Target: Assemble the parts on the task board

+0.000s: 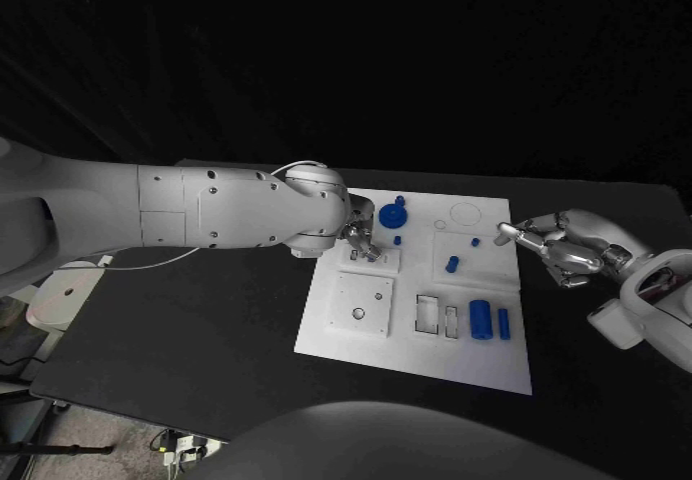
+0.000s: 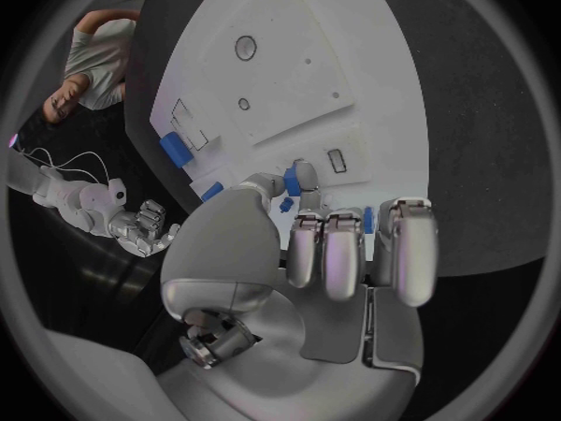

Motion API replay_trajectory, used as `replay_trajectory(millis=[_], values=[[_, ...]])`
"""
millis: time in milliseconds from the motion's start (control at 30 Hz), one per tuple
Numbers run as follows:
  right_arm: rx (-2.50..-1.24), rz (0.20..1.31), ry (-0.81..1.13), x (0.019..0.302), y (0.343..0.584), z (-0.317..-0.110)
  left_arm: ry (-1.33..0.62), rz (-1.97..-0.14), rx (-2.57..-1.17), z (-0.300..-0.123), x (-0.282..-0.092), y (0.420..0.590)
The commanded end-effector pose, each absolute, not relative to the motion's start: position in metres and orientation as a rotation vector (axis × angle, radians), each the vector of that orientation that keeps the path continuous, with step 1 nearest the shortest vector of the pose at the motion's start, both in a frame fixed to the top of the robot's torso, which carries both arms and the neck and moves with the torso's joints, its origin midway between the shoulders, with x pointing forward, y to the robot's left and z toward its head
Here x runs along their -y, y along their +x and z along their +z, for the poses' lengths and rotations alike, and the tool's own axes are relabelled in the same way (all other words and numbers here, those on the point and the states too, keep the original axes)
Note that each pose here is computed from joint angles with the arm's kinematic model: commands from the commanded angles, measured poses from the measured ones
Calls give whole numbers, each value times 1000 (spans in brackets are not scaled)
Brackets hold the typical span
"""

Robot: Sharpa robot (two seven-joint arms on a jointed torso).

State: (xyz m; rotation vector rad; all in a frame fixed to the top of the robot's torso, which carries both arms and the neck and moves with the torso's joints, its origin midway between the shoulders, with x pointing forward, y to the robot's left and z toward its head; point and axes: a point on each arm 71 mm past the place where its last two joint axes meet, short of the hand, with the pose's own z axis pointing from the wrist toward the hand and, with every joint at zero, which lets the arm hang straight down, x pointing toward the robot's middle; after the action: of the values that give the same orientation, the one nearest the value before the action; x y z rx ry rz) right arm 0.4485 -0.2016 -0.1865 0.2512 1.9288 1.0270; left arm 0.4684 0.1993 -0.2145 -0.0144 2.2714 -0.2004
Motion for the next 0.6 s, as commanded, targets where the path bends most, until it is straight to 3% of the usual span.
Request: replay_trajectory(millis=[33,600], values=[[-1947,1029,242,201,448,-188,-6,-193,-2264,-215,-199,469],[-1952,1029,242,201,448,-189,-2,-181,-2255,-219,-201,469]])
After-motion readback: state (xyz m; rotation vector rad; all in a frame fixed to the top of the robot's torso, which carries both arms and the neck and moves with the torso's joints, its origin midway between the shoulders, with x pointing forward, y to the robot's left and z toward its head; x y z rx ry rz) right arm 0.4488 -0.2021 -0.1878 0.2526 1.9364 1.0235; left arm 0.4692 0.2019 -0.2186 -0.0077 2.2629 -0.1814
